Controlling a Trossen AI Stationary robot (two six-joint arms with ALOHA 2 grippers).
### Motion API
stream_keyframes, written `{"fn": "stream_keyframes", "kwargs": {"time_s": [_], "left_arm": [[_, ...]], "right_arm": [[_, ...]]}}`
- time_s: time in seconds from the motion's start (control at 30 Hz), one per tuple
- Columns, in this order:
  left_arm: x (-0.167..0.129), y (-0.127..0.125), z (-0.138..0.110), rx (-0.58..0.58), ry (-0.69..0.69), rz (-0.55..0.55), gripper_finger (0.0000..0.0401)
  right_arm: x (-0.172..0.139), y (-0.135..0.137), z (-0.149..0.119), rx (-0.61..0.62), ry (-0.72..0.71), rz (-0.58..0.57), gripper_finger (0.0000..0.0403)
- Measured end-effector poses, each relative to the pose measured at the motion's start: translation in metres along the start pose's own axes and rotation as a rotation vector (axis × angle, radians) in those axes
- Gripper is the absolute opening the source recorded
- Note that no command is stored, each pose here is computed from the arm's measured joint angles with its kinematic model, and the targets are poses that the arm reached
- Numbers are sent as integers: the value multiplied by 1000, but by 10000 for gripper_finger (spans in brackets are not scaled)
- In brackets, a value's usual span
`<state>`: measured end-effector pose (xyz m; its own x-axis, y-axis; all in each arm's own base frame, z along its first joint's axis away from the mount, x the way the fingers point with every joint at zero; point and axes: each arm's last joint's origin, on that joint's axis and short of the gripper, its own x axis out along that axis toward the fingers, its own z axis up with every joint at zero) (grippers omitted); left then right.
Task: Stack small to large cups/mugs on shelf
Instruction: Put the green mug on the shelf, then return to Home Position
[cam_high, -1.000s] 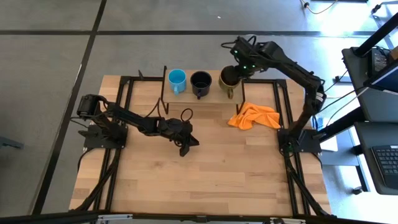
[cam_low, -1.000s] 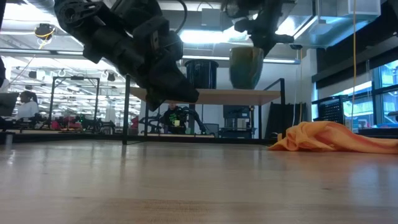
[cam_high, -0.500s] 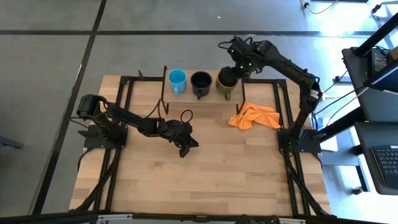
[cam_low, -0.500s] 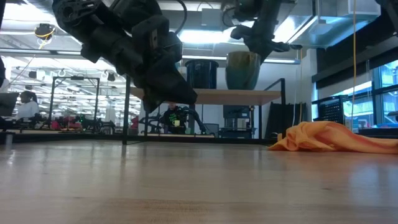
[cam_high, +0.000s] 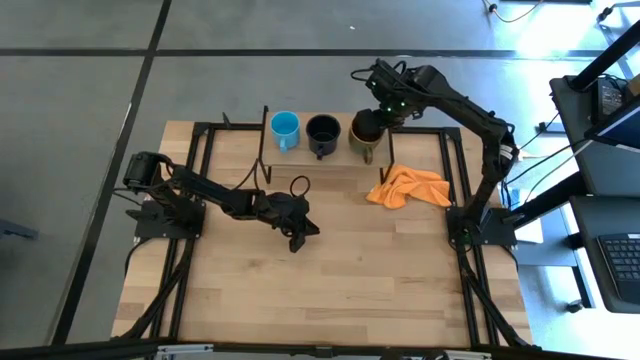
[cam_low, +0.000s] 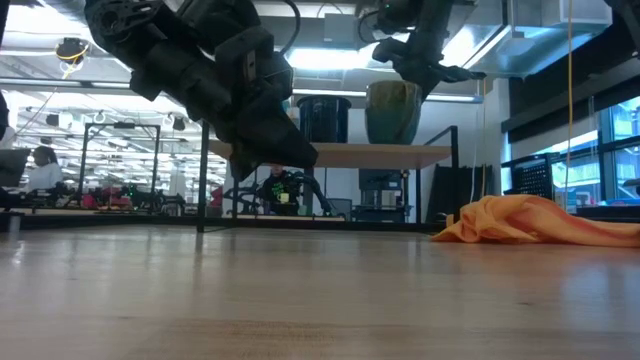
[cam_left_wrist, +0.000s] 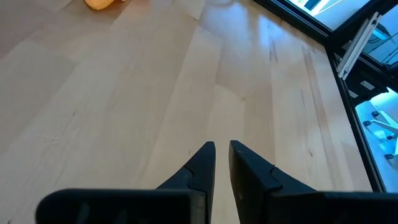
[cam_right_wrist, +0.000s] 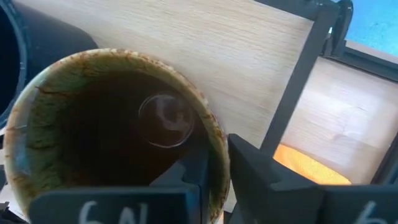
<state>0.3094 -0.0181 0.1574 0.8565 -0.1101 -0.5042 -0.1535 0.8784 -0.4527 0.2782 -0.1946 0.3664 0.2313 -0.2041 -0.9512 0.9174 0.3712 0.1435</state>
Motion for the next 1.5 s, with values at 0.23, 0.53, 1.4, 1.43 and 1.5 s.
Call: {"fn": "stream_keyframes", "kwargs": {"time_s": [0.23,0.53,1.4,1.43,1.5], "left_arm": [[0,0,0,1,0,1,41],[0,0,-1,11,4,3,41],[-25,0,65,-55,-438,-474,41],[-29,-1,69,-102,-460,-510,41],[-36,-4,76,-174,-503,-587,41]], "right_arm": [[0,5,-1,-34,-7,15,89],[-1,6,-2,-38,-24,8,111],[-201,40,-112,-680,-627,568,114],[-210,36,-122,-662,-611,636,114],[-223,33,-142,-677,-586,729,114]]}}
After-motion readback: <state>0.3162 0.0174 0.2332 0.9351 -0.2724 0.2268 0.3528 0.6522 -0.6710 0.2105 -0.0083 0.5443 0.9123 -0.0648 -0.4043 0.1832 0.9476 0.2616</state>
